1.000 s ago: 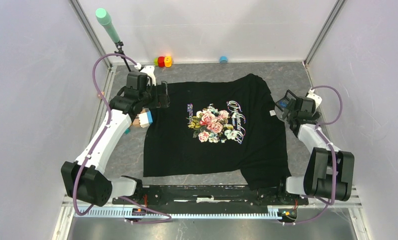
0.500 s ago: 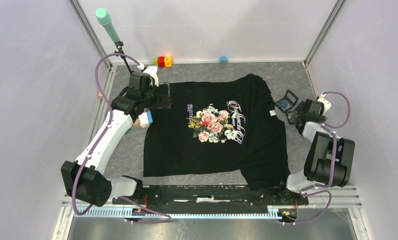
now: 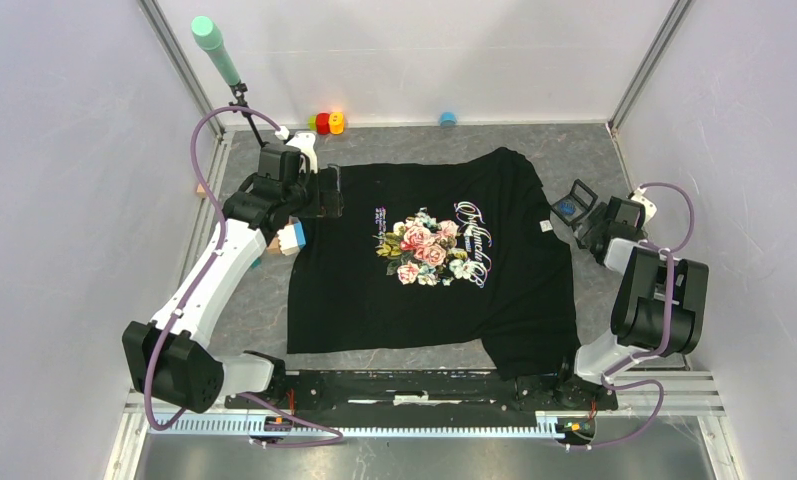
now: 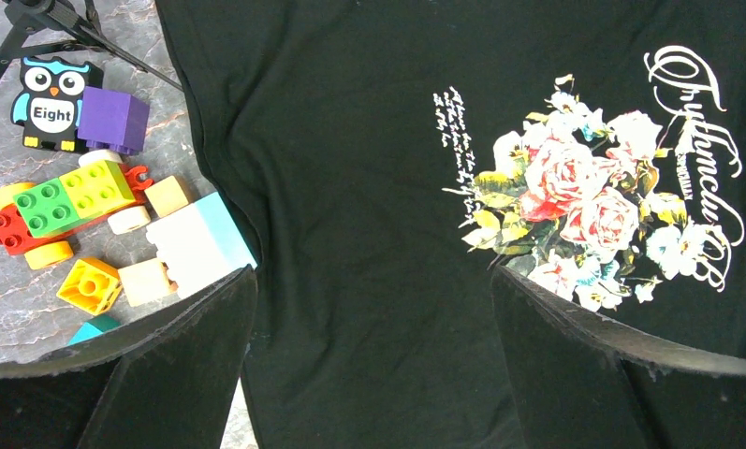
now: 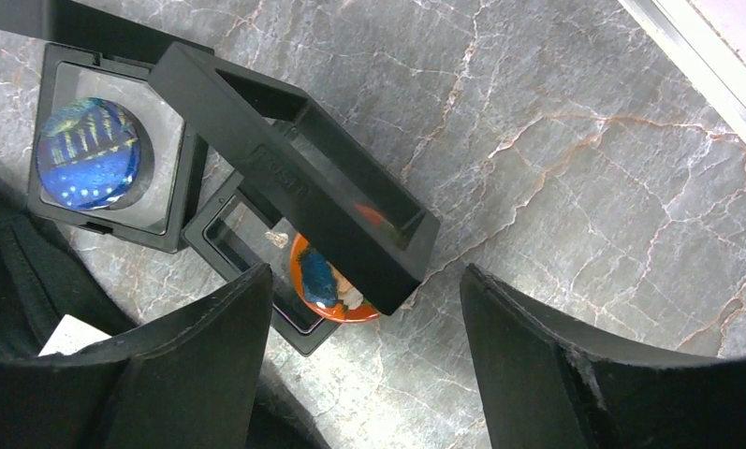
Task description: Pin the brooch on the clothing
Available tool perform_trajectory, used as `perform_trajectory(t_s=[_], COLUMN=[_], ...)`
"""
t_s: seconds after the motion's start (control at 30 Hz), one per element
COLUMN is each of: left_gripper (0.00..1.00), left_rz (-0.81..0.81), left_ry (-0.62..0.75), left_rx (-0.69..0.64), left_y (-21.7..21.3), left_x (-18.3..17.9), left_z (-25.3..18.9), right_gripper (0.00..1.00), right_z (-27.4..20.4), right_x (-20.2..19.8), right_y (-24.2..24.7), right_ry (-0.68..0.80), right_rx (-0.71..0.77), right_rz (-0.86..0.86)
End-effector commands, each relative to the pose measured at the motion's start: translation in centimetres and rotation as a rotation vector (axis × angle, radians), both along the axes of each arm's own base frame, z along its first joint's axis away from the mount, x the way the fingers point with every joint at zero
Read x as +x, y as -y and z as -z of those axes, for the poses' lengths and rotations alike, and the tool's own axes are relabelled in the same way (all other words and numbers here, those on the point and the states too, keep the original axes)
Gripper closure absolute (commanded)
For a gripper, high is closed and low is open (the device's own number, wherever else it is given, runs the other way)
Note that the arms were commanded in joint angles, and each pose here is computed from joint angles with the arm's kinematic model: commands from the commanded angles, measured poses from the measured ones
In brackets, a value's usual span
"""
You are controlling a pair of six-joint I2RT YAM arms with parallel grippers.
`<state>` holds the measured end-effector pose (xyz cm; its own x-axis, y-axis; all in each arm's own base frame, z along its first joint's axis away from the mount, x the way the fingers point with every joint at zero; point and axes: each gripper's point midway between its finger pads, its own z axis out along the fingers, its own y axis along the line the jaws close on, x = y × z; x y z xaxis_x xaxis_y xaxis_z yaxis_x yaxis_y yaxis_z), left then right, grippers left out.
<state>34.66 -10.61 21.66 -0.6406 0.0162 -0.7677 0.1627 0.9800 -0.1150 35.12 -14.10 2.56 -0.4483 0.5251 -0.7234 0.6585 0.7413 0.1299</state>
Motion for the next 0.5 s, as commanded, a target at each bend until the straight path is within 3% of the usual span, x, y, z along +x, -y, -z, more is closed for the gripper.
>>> perform_trajectory(t_s=[0.0, 0.47], left_gripper=[0.00, 0.00], left_rz=[0.031, 0.035], left_ry=[0.027, 0.027], left_rx=[0.016, 0.009], left_y=[0.22, 0.35], left_x=[0.47, 0.42], left_z=[-0.78, -0.82], right_gripper=[0.23, 0.37], right_z=[-1.50, -0.81], right_x=[1.69, 1.83], right_y=[1.16, 1.71], right_ry=[0.054, 0.026], right_rx=[-0.035, -0.066], right_rz=[0.019, 0.011])
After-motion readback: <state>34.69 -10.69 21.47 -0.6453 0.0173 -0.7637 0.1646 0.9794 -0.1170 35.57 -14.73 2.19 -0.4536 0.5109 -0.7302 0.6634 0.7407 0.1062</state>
